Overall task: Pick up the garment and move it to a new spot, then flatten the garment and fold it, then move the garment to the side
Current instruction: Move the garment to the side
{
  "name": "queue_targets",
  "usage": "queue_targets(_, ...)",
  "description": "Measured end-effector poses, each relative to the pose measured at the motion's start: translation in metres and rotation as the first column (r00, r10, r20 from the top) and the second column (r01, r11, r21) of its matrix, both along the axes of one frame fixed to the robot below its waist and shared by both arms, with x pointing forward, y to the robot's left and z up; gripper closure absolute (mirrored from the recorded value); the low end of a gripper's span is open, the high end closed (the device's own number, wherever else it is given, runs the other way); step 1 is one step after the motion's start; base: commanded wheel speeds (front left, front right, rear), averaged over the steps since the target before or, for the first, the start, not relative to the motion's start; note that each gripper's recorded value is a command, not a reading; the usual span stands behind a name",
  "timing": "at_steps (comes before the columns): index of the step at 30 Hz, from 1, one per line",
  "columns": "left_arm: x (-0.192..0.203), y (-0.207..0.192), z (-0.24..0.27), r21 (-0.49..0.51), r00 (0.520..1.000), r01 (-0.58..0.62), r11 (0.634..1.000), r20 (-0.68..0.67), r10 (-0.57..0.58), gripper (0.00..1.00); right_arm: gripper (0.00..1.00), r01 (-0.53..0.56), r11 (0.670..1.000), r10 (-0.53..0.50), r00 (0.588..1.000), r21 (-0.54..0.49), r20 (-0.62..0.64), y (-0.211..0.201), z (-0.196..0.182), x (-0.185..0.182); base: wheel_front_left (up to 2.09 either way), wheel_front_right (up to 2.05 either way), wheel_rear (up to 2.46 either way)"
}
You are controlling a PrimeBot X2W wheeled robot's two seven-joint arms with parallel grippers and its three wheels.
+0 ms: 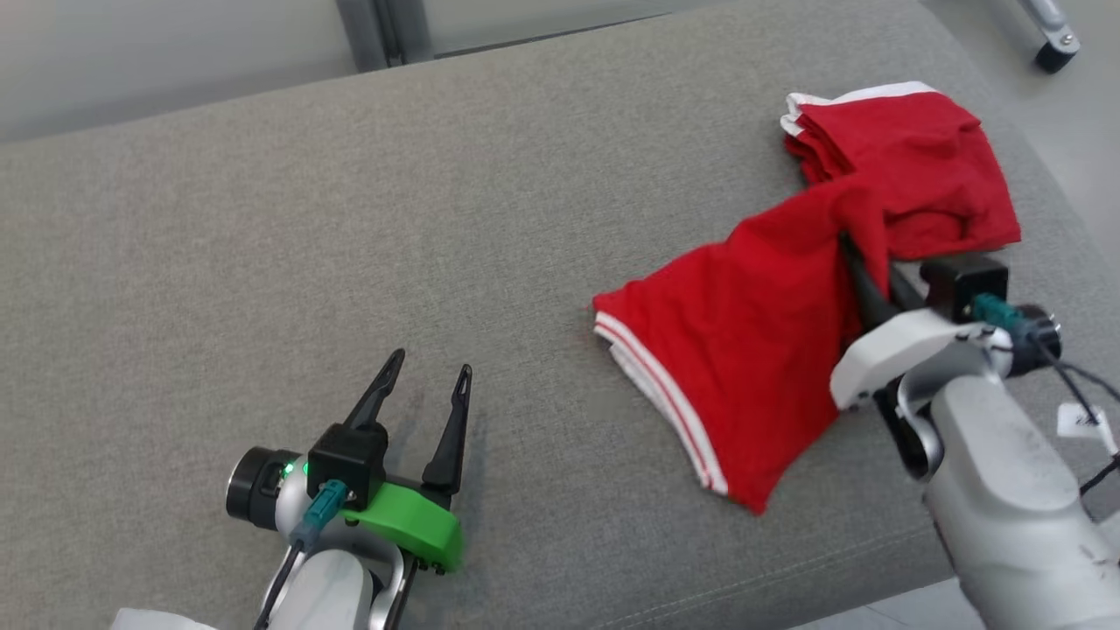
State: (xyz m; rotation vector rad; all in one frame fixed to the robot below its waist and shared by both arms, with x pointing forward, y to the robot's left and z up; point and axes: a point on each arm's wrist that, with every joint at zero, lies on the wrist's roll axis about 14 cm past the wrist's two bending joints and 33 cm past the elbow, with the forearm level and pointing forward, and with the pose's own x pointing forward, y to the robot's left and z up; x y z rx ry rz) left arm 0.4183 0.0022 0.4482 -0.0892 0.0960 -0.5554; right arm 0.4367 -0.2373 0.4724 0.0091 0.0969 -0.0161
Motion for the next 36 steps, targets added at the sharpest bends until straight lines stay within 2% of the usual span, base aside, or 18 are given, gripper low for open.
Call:
queue_targets(5, 0.007, 0.019, -0.015, 0.013, 0.998, -0.052, 0.999, -0.033, 0.052, 0.00, 1.00, -0.007, 0.996, 0.014, 0.997, -0.094, 0.077, -0.018, 0.035, 0.052, 0.00, 0.00, 0.00)
queue_targets(9, 0.009, 0.034, -0.026, 0.026, 0.994, -0.093, 0.995, -0.060, 0.094, 0.00, 1.00, 0.024, 0.986, -0.008, 0.995, -0.162, 0.100, -0.042, 0.050, 0.080, 0.00, 0.00, 0.00)
queue_targets(18, 0.010, 0.081, -0.036, 0.061, 0.969, -0.229, 0.971, -0.080, 0.234, 0.00, 1.00, 0.142, 0.938, -0.127, 0.990, -0.317, 0.069, -0.122, 0.061, 0.094, 0.00, 0.00, 0.00)
queue_targets(19, 0.009, 0.085, -0.038, 0.067, 0.966, -0.239, 0.969, -0.083, 0.244, 0.00, 0.81, 0.147, 0.928, -0.132, 0.989, -0.342, 0.067, -0.127, 0.064, 0.097, 0.00, 0.00, 0.00)
queue_targets(20, 0.009, 0.089, -0.039, 0.072, 0.964, -0.247, 0.966, -0.086, 0.253, 0.00, 0.81, 0.166, 0.926, -0.152, 0.986, -0.339, 0.068, -0.133, 0.067, 0.098, 0.00, 0.00, 0.00)
queue_targets(21, 0.009, 0.091, -0.040, 0.076, 0.962, -0.251, 0.965, -0.087, 0.257, 0.00, 0.00, 0.187, 0.923, -0.175, 0.982, -0.337, 0.068, -0.141, 0.068, 0.099, 0.00, 0.00, 0.00)
queue_targets(22, 0.009, 0.093, -0.042, 0.079, 0.962, -0.253, 0.964, -0.090, 0.260, 0.00, 0.00, 0.196, 0.910, -0.187, 0.981, -0.364, 0.059, -0.147, 0.068, 0.099, 0.00, 0.00, 0.00)
queue_targets(26, 0.007, 0.097, -0.046, 0.091, 0.959, -0.259, 0.962, -0.098, 0.267, 0.00, 0.00, 0.260, 0.898, -0.263, 0.964, -0.356, 0.041, -0.167, 0.064, 0.099, 0.00, 0.00, 0.00)
queue_targets(30, 0.005, 0.106, -0.044, 0.097, 0.952, -0.281, 0.955, -0.094, 0.290, 0.00, 0.00, 0.269, 0.894, -0.272, 0.961, -0.359, 0.043, -0.162, 0.057, 0.101, 0.00, 0.00, 0.00)
queue_targets(32, 0.004, 0.113, -0.040, 0.100, 0.944, -0.310, 0.946, -0.085, 0.318, 0.00, 0.00, 0.218, 0.919, -0.221, 0.975, -0.329, 0.028, -0.130, 0.042, 0.104, 0.00, 0.00, 0.00)
queue_targets(36, -0.002, 0.124, -0.038, 0.104, 0.931, -0.348, 0.932, -0.084, 0.356, 0.00, 0.00, 0.092, 0.944, -0.088, 0.996, -0.316, 0.026, -0.069, 0.031, 0.105, 0.00, 0.00, 0.00)
